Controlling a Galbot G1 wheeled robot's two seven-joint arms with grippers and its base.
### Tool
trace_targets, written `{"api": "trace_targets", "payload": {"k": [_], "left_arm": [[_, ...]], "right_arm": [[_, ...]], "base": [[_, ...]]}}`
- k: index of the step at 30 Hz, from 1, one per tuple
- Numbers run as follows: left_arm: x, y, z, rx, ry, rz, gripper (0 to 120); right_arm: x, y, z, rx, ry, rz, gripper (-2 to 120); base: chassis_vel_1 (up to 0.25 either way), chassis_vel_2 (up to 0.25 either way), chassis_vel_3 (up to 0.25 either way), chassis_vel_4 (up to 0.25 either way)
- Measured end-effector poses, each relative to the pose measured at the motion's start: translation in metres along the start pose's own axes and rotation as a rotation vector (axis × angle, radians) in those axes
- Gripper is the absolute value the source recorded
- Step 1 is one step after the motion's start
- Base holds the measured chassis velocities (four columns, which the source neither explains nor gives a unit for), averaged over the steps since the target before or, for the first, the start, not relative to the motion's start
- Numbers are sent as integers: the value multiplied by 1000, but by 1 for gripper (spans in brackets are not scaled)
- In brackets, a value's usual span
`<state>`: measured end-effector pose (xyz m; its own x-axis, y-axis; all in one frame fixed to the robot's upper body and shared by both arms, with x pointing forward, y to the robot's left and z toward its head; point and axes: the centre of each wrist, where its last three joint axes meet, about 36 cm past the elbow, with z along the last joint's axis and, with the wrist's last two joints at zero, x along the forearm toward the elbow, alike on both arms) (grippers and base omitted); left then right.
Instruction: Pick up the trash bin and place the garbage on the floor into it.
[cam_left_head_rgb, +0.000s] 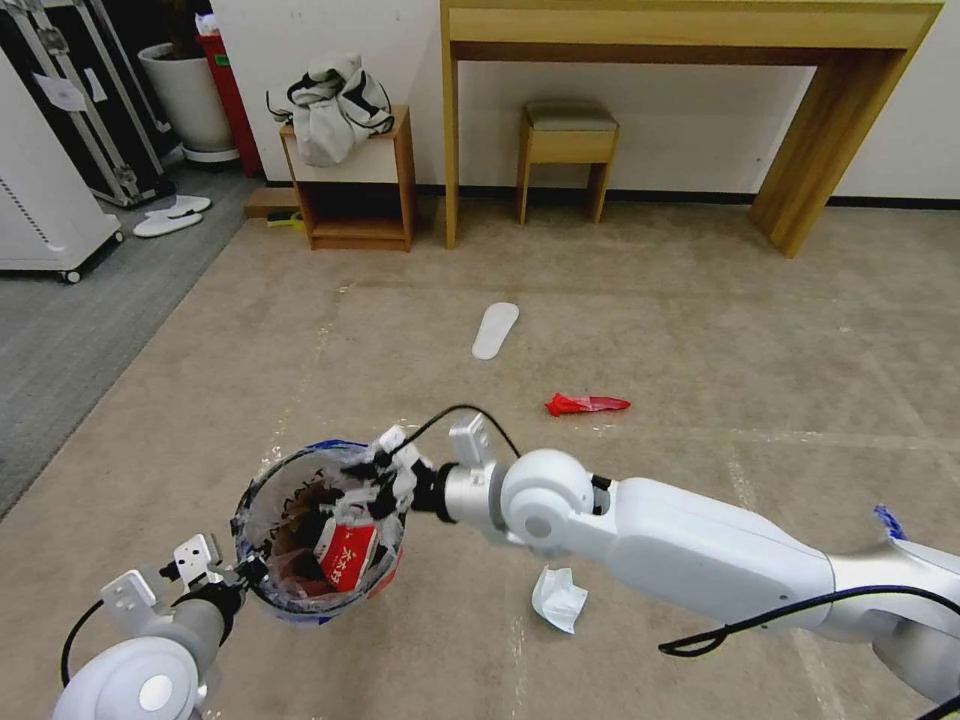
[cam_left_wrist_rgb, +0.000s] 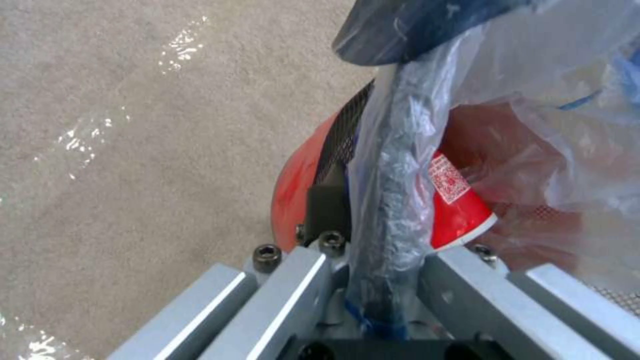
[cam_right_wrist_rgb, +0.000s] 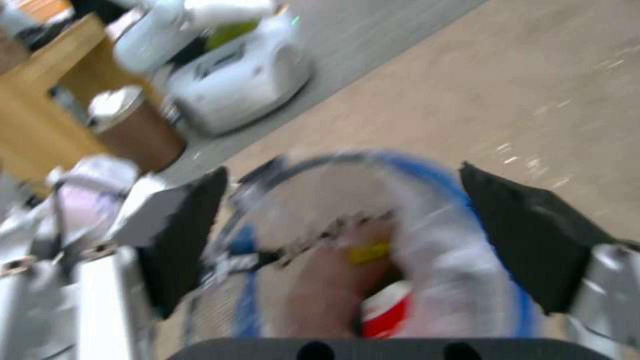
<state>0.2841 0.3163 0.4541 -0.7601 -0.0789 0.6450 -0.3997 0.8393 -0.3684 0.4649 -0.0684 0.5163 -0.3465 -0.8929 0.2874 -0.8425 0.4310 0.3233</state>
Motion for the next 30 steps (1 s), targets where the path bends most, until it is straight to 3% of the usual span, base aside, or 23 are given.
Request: {"api": "trace_targets", "payload": {"k": [1,9,15,20,25,30], "left_arm": [[0,0,0,-1,-1,0,0],[1,1,-1,-4,-3,-2,0],[-3,2,0,-5,4,-5,0],[-5,2,1,-6,9,-4,0],[-7,0,4,-6,14,-2,0],[-8,-1,6,-4,15,-2,0]], "right_arm": [[9,-9,-7,-1,-30,42,98],[41,-39,-5,-8,-36,251,100],[79,-55,21,24,185,407,100],[104,-65,29,74,327,381,100],[132,-78,38,218,467,274,100],[138,-81,46,305,557,235,100]], "base": [[0,0,0,0],[0,0,0,0],[0,0,0,0],[0,0,0,0],[0,0,0,0],[0,0,0,0]]}}
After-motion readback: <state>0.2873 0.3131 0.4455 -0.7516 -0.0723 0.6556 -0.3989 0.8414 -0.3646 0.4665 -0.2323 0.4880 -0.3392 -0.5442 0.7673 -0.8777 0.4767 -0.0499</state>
